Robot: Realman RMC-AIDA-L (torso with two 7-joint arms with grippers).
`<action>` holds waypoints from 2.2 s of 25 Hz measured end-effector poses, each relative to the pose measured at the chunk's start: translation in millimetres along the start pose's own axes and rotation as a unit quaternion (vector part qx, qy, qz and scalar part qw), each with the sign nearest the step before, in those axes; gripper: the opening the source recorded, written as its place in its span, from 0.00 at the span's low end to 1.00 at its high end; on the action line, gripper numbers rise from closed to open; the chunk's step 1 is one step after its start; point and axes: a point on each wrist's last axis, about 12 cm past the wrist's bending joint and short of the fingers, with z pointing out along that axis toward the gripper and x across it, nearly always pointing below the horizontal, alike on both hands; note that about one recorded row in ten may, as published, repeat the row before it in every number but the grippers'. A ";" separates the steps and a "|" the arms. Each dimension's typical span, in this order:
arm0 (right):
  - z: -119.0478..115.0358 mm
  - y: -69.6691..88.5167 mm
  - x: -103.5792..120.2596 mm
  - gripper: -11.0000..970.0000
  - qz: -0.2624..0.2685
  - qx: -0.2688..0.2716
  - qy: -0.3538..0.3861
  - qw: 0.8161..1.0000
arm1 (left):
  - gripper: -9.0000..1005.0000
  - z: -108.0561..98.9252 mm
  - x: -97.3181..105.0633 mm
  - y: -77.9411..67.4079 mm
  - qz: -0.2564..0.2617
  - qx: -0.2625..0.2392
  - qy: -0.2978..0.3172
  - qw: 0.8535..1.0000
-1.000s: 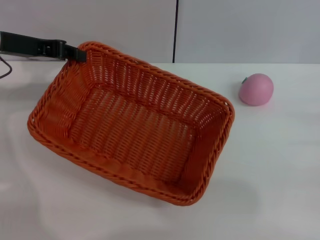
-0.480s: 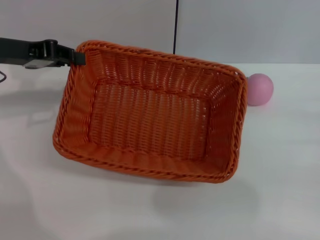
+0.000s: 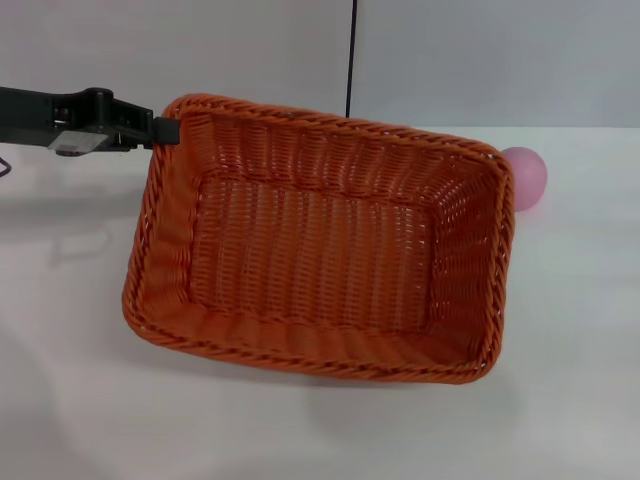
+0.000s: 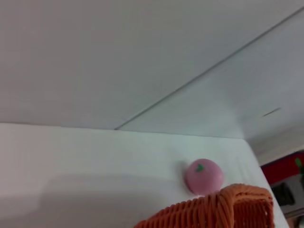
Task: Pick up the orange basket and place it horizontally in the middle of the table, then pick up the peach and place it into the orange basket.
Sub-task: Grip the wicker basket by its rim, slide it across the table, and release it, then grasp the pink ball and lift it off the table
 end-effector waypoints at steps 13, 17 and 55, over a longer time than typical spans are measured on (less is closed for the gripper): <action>0.3 -0.3 0.4 0.72 0.000 0.002 0.001 1.000 | 0.19 -0.3 16.2 7.8 -0.023 0.015 0.006 1.000; 0.8 0.4 1.1 0.72 0.001 0.001 0.002 1.000 | 0.19 4.3 20.9 9.5 -0.023 0.020 0.011 0.999; 16.9 9.9 -1.8 0.72 -0.019 -0.045 0.031 0.998 | 0.66 -1.4 22.9 28.9 0.108 0.007 -0.139 0.984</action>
